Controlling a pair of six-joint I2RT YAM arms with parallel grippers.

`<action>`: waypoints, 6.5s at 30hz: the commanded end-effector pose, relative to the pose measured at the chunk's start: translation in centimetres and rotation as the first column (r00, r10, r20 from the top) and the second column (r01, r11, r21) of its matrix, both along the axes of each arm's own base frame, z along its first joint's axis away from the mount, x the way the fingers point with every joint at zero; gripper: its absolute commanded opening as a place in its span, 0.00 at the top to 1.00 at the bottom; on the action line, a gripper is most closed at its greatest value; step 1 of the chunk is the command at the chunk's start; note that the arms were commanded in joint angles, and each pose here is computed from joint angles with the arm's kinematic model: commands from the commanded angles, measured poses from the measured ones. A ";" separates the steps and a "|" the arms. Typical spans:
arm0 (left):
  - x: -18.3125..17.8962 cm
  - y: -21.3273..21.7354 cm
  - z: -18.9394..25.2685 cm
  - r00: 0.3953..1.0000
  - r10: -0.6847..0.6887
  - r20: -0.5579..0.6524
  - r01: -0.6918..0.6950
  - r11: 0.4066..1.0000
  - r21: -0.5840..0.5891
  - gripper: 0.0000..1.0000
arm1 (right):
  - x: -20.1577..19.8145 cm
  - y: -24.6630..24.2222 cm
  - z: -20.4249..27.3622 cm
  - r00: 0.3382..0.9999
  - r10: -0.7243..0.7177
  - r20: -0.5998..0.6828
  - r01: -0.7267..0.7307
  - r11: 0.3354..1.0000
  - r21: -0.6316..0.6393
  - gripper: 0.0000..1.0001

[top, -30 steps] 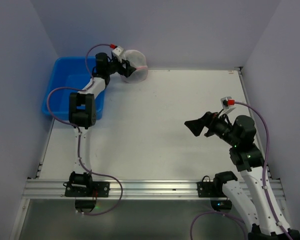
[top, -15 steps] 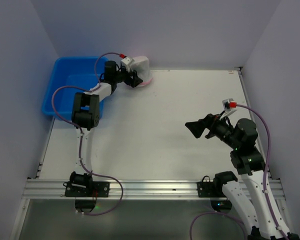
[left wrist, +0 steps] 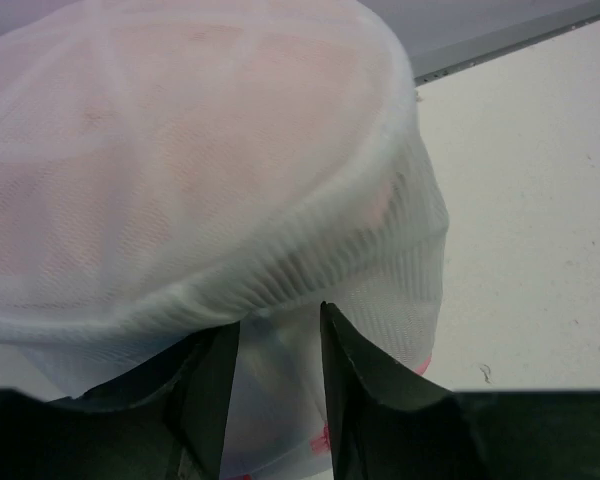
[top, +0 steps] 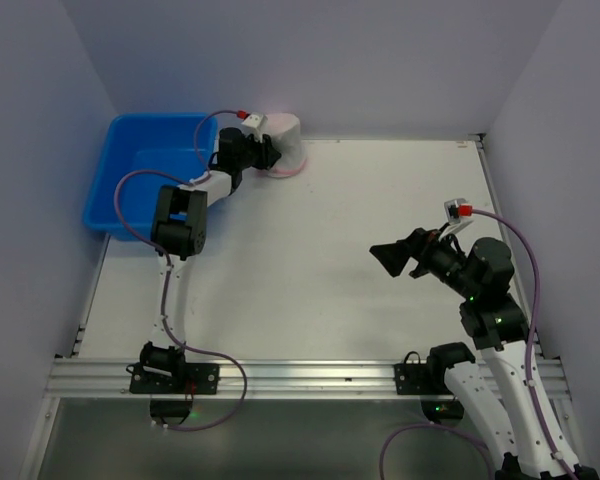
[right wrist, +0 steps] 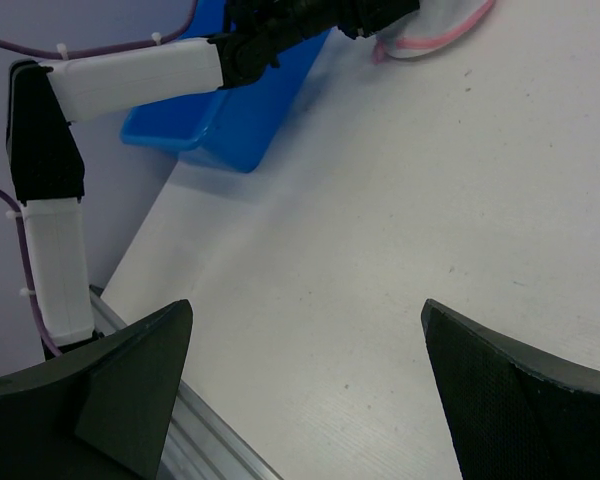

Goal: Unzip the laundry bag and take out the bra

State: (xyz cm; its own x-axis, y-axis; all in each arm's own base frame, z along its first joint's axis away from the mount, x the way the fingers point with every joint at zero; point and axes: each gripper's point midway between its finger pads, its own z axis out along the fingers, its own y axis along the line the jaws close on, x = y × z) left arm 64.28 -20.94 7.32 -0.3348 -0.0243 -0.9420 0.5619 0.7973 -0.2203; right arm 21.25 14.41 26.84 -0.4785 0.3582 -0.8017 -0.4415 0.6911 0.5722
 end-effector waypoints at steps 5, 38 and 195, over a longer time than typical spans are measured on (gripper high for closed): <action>1.1 0.2 -1.0 0.985 0.157 -0.069 -0.162 0.984 -0.075 0.97 | 0.1 0.1 0.7 1.000 -0.005 0.019 0.005 1.000 0.022 0.01; -32.6 -1.5 6.5 0.893 0.198 -0.405 -0.215 0.977 0.003 0.13 | 1.0 1.5 -2.3 0.988 -0.014 -0.152 0.006 0.999 -0.052 0.01; -40.2 -5.9 5.3 0.789 0.052 -0.613 -0.366 0.840 -0.400 0.22 | 6.8 12.9 -14.4 0.737 -0.029 -0.676 0.147 0.982 0.118 1.00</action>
